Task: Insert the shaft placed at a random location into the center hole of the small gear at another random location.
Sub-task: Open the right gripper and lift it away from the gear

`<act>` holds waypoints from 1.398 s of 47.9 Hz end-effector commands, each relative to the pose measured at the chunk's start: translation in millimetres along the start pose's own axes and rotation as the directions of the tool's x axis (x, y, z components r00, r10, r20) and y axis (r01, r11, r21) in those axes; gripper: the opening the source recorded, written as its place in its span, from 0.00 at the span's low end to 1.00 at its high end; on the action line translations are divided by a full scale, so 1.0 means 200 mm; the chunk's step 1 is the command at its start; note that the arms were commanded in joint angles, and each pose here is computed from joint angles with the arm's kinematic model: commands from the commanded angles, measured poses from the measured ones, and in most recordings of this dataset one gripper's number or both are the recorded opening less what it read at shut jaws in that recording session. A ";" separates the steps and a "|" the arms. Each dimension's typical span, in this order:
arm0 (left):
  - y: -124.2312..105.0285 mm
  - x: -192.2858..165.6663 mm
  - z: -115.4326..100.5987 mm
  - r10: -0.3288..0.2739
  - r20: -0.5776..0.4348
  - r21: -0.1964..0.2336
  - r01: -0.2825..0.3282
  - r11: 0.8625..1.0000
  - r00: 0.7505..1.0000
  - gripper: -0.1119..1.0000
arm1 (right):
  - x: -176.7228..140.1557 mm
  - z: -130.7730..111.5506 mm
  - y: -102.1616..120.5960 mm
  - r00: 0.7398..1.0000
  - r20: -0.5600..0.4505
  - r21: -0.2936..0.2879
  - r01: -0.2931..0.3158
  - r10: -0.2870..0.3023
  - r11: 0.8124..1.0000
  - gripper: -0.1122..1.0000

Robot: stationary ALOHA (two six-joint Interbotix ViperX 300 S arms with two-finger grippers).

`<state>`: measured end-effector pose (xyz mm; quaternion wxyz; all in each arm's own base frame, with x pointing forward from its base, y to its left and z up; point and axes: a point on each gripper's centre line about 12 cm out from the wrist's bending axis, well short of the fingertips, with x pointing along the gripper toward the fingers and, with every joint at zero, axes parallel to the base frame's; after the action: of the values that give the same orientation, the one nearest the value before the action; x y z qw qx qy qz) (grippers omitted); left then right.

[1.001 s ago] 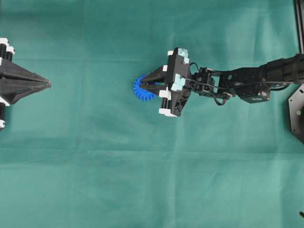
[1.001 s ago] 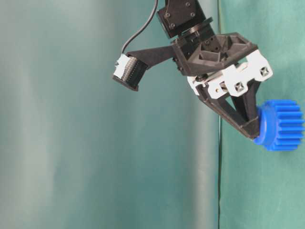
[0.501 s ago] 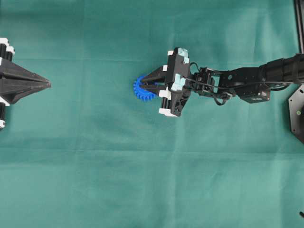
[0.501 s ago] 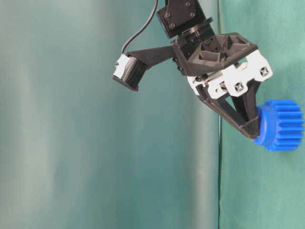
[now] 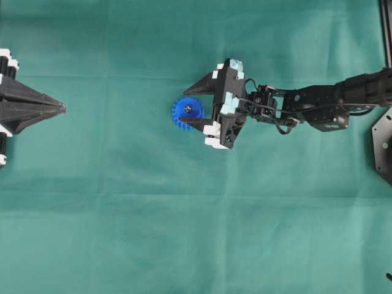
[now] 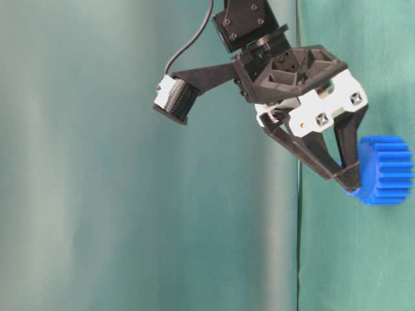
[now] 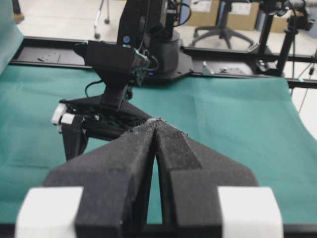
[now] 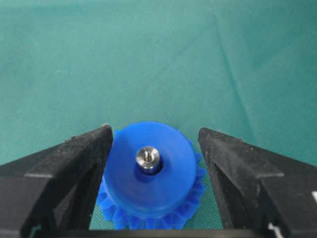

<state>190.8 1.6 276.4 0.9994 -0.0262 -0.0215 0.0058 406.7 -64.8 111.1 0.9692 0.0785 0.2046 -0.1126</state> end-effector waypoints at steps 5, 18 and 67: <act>0.00 0.01 0.02 0.002 0.012 -0.001 -0.002 1.000 1.000 0.10 | -0.10 0.24 0.05 0.994 0.103 -0.012 -0.028 0.029 1.000 0.77; 0.00 0.01 0.02 0.001 0.014 -0.001 -0.001 1.000 1.000 0.10 | -0.16 0.30 0.08 0.993 0.107 -0.016 -0.046 0.047 0.999 0.77; 0.00 0.00 0.03 0.002 0.020 -0.003 -0.001 1.000 1.000 0.10 | -0.75 0.11 0.03 0.991 0.115 0.002 -0.065 0.064 0.998 0.77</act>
<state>189.6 1.7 277.9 0.9993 -0.0269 -0.0254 0.0059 288.4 -36.3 185.1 0.9799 0.0789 0.1607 -0.0879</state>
